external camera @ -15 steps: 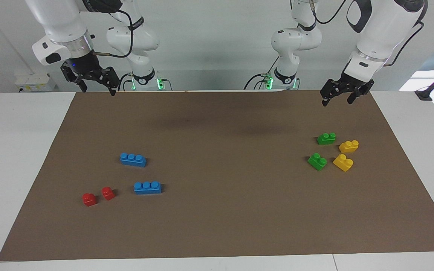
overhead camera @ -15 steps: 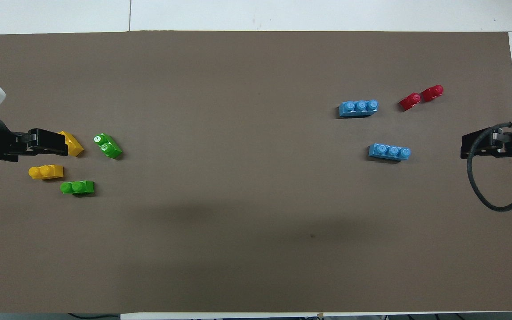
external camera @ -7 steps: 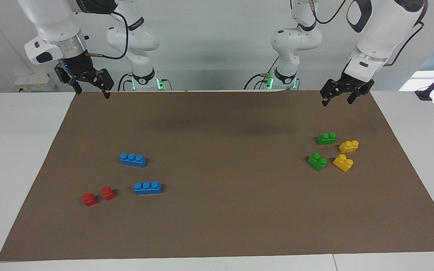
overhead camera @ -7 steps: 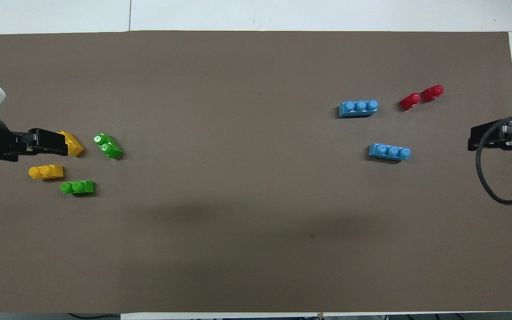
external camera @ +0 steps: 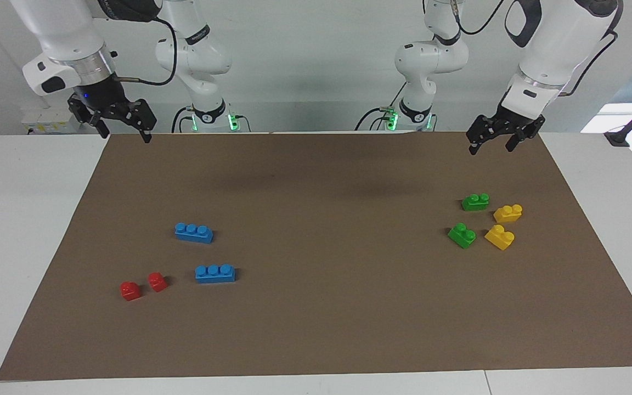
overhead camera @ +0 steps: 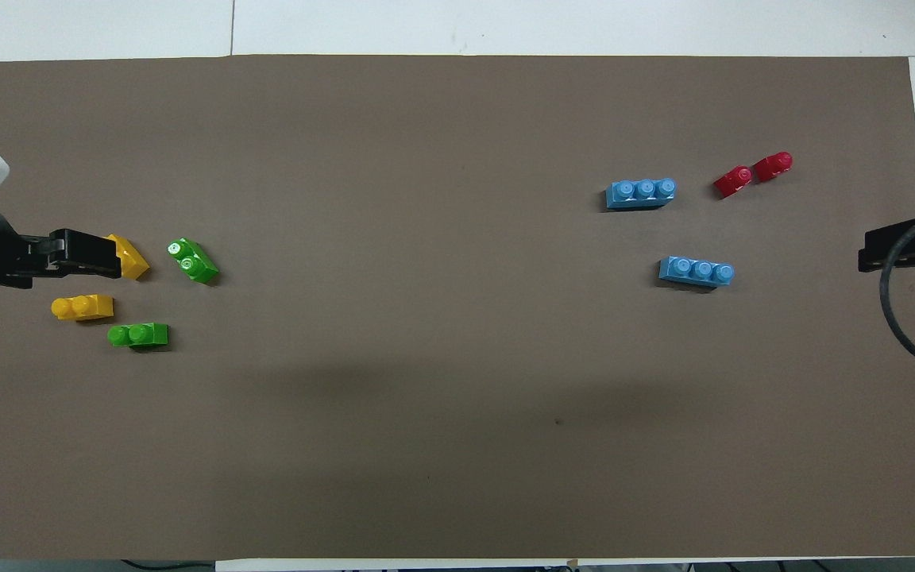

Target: Remove green block with left arm and hold with right

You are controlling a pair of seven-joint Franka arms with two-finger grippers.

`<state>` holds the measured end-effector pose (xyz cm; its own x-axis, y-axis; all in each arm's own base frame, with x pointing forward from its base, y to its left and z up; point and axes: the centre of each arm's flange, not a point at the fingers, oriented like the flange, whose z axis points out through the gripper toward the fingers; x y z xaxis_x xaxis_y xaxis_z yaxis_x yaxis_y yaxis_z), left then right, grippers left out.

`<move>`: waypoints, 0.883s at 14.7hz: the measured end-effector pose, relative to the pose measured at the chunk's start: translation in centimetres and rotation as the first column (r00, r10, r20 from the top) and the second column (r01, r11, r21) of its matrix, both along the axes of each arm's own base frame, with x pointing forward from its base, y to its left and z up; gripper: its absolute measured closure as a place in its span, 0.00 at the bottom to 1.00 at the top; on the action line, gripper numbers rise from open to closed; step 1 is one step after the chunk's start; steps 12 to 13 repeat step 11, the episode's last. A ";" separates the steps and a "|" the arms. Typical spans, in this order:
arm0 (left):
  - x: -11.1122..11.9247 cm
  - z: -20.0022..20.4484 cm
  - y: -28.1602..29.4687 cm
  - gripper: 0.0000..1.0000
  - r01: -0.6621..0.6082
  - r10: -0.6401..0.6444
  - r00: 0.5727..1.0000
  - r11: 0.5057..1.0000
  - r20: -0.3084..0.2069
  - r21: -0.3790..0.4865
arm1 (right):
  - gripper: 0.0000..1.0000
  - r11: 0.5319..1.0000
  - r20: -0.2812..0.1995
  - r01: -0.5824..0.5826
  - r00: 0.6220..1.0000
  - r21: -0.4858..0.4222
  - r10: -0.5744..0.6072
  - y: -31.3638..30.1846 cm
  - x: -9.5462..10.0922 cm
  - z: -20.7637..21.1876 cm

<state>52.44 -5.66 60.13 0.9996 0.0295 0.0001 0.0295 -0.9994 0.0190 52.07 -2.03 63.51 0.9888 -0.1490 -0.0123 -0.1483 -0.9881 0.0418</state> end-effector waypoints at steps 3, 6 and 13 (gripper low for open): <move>0.0 0.0 0.0 0.00 0.000 0.000 1.000 1.000 0.000 0.000 | 0.00 1.000 0.000 0.002 1.000 0.000 -0.002 -0.1 0.0 0.0; 0.0 0.0 0.0 0.00 0.000 0.000 1.000 1.000 0.000 0.000 | 0.00 1.000 0.000 0.008 1.000 0.000 -0.008 -0.4 0.0 0.0; 0.0 0.0 0.0 0.00 0.000 0.000 1.000 1.000 0.001 0.000 | 0.00 1.000 0.000 0.012 1.000 0.000 -0.012 -0.6 0.0 0.0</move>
